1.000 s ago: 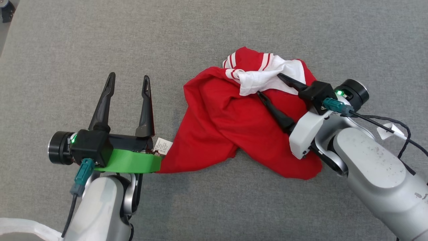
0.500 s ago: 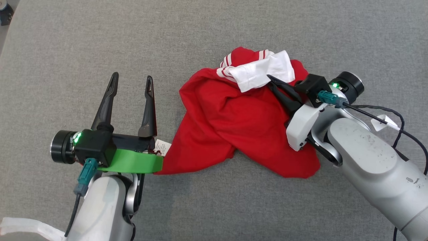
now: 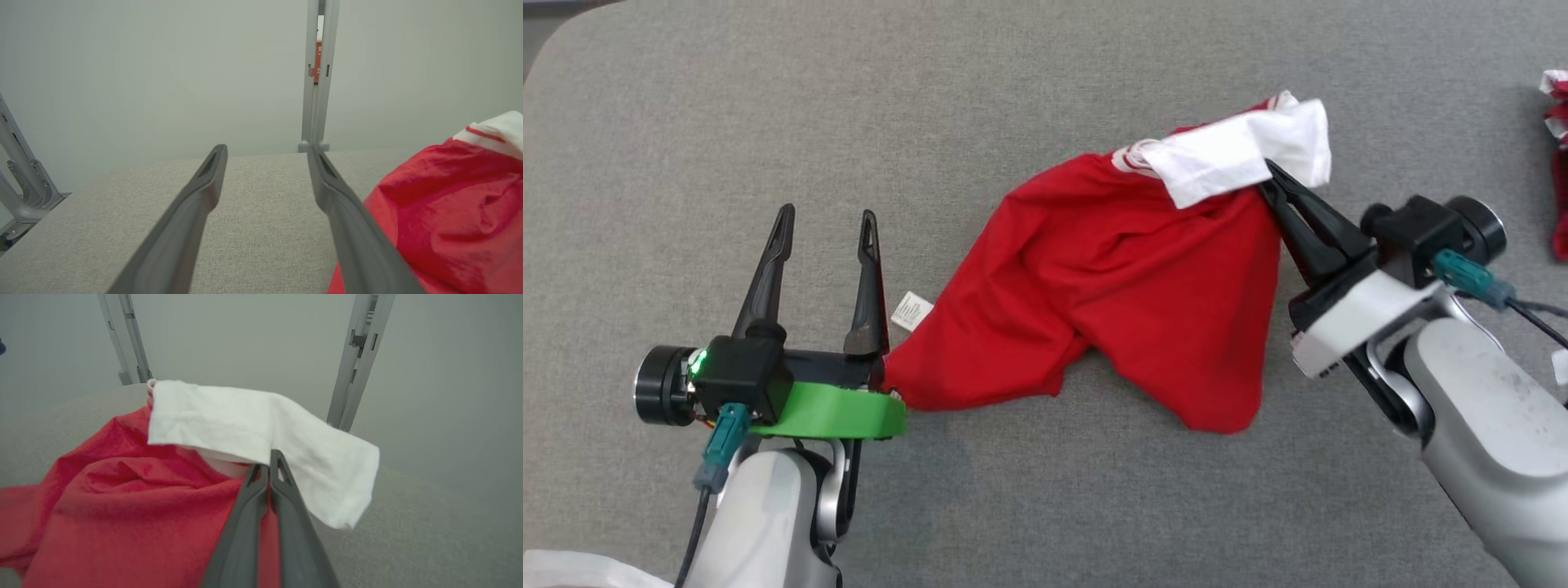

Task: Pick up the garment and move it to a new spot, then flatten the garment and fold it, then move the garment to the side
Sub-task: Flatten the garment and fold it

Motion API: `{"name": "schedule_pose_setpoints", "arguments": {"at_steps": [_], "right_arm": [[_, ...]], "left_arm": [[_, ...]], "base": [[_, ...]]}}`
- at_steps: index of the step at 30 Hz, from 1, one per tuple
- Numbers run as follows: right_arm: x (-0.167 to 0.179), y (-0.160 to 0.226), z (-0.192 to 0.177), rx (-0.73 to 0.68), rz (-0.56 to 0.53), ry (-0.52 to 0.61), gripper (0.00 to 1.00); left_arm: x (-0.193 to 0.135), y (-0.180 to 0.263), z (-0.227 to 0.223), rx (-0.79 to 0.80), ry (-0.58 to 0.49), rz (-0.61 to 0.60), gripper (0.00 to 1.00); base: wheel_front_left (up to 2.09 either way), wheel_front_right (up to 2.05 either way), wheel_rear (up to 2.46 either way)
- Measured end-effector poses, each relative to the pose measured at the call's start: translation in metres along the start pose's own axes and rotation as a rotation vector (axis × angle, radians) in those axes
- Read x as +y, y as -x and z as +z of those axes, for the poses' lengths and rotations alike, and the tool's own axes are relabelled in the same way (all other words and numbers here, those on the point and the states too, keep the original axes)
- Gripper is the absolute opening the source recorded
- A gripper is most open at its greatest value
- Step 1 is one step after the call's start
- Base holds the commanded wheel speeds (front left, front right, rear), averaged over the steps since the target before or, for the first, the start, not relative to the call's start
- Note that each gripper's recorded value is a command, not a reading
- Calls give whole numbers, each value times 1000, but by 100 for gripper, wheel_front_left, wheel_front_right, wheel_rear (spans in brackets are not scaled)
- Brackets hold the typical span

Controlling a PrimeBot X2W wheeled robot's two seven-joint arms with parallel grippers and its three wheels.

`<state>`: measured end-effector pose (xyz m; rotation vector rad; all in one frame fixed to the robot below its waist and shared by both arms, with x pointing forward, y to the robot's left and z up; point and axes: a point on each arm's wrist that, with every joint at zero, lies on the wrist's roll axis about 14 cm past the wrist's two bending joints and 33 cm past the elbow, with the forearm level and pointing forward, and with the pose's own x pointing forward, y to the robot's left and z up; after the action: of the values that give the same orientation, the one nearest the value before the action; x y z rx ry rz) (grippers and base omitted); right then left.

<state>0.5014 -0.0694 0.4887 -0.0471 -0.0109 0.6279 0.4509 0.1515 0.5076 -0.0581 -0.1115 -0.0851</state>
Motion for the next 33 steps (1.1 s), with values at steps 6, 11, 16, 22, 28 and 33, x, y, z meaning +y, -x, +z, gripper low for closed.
{"name": "schedule_pose_setpoints", "arguments": {"at_steps": [6, 11, 16, 22, 28, 33], "right_arm": [[-17, 66, -25, 74, -160, -61, 0], [-15, 129, -58, 181, -328, -153, 0], [-4, 155, -70, 227, -401, -222, 43], [-7, 150, -34, 100, -426, -213, 100], [-7, 151, 11, -37, -423, -164, 100], [-13, 159, 31, -78, -446, -128, 100]], "left_arm": [[-9, 0, 1, -3, 7, -25, 100], [-15, 4, -4, 13, 14, -36, 100], [-17, 7, -7, 24, 20, -39, 100], [-17, 14, -12, 48, 14, -39, 100], [-13, 22, -11, 59, 9, -28, 100], [-9, 32, -9, 66, 5, -12, 100]], "base": [[0, 0, 0], [0, 0, 0], [0, 0, 0], [0, 0, 0], [0, 0, 0], [0, 0, 0]]}}
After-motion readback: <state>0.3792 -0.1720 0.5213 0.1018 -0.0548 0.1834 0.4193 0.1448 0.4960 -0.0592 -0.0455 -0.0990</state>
